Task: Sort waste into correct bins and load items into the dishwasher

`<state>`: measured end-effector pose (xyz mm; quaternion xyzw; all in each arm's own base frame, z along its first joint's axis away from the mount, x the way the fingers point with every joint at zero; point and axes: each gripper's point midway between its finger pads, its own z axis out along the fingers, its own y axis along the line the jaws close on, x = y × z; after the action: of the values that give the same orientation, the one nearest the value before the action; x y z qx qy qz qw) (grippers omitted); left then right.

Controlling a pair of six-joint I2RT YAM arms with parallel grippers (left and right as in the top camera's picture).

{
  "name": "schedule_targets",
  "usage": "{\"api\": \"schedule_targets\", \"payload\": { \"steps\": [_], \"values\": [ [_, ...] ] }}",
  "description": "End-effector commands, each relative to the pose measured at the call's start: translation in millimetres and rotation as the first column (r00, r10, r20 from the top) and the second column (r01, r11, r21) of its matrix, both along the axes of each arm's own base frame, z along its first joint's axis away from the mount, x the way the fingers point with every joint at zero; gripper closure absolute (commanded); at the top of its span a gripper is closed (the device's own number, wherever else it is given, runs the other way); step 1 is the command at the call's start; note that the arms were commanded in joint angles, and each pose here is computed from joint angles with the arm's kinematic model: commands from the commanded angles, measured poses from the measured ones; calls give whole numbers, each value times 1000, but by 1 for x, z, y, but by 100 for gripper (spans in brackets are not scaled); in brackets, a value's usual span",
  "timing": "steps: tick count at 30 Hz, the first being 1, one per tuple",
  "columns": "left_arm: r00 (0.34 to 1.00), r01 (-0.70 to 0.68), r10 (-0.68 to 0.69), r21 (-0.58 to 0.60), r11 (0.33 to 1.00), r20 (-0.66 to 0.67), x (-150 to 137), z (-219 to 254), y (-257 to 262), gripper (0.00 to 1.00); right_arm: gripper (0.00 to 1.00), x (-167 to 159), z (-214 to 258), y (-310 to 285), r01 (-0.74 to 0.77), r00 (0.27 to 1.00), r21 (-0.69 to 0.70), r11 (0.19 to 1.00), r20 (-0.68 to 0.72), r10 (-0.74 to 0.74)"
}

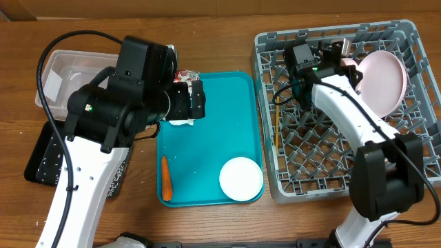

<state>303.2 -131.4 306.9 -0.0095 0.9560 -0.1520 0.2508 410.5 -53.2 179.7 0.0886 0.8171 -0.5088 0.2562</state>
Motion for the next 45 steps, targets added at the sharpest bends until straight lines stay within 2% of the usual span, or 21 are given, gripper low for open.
{"api": "schedule_targets", "payload": {
  "steps": [1, 12, 16, 28, 37, 42, 45],
  "values": [
    [1000, 12, -12, 23, 1000, 20, 2, 4, 4, 0, 96, 4, -1, -1, 10, 1000, -34, 999, 0, -10],
    [1000, 28, -28, 57, 998, -7, -5, -2, 8, 0, 96, 1, -7, 1, 0, 999, -49, 999, -51, -3],
    [1000, 29, -28, 59, 998, -13, -6, -2, 9, 0, 96, -2, 5, -4, 13, 999, -128, 992, -45, -19],
    [1000, 29, -28, 59, 998, -13, -6, -2, 9, 0, 96, 0, -27, 18, -40, 994, 56, 998, -97, 45],
    [999, 25, -23, 88, 996, -26, -9, -5, 14, 0, 96, -6, 28, 2, 6, 1000, -226, 974, -15, -10],
    [1000, 22, -21, 89, 996, -20, -8, -5, 14, 0, 96, -12, 50, 1, 18, 998, -182, 983, 58, -8],
    [1000, 21, -20, 88, 996, -11, -6, -4, 14, 0, 96, -11, 46, 3, 6, 998, -124, 992, 64, 2]
  ]
}}
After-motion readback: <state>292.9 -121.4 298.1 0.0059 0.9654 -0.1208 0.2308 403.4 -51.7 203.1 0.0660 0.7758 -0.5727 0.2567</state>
